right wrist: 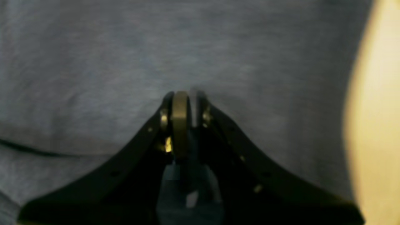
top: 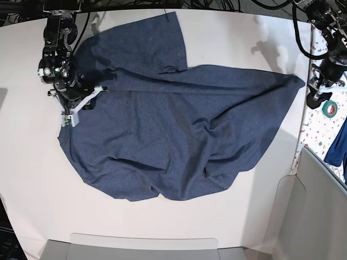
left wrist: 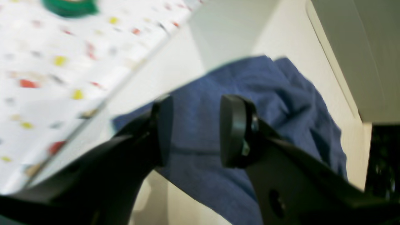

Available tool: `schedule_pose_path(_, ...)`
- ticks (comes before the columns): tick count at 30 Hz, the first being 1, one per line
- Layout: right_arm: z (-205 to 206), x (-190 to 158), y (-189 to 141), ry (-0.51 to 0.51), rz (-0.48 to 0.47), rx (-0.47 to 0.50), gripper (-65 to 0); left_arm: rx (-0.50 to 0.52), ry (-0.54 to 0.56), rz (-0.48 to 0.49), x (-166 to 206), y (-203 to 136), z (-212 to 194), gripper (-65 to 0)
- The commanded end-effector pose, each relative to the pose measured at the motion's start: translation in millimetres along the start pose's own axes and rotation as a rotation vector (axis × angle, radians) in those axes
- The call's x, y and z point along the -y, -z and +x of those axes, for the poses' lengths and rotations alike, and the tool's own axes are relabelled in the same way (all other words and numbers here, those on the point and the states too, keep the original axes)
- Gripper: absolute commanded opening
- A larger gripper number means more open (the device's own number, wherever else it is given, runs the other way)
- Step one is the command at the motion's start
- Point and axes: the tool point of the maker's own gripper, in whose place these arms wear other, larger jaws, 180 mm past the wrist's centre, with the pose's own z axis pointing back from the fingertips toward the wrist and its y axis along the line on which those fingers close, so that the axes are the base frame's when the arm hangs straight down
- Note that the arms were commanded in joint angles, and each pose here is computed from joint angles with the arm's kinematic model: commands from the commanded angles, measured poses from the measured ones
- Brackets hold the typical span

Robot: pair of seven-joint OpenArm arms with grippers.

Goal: Layout the t-shirt on the table in an organized manner, then fold the t-shirt properly
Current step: 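Release the hem with the left gripper and raise it, then move the left gripper to the hem corner and grasp it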

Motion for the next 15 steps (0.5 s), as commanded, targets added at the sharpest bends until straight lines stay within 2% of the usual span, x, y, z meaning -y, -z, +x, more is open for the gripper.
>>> schedule_pose_path(1, 23, 4, -8, -0.004, -0.009, 0.074, -59.2, 0.011, 0.029, -0.026, 11, 0, 7, -40.6)
schedule_pose_path(4, 37, 15, -20, 0.009, -0.04, 0.127, -59.2, -0.03, 0.053, -0.058, 24, 9, -5, -40.6)
schedule_pose_path(8, 50, 16, -33, 0.064, -0.053, 0.194, -59.2, -0.053, 0.096, -0.154, 65, 26, -7, -41.3)
schedule_pose_path(12, 55, 0, -35, 0.089, -0.023, 0.222, -59.2, -0.051, 0.148, -0.274, 120, 43, 0, -48.9)
schedule_pose_path(15, 51, -10, -31, 0.117, -0.001, 0.214, -59.2, -0.086, 0.182, -0.364, 163, 61, -2, -53.8)
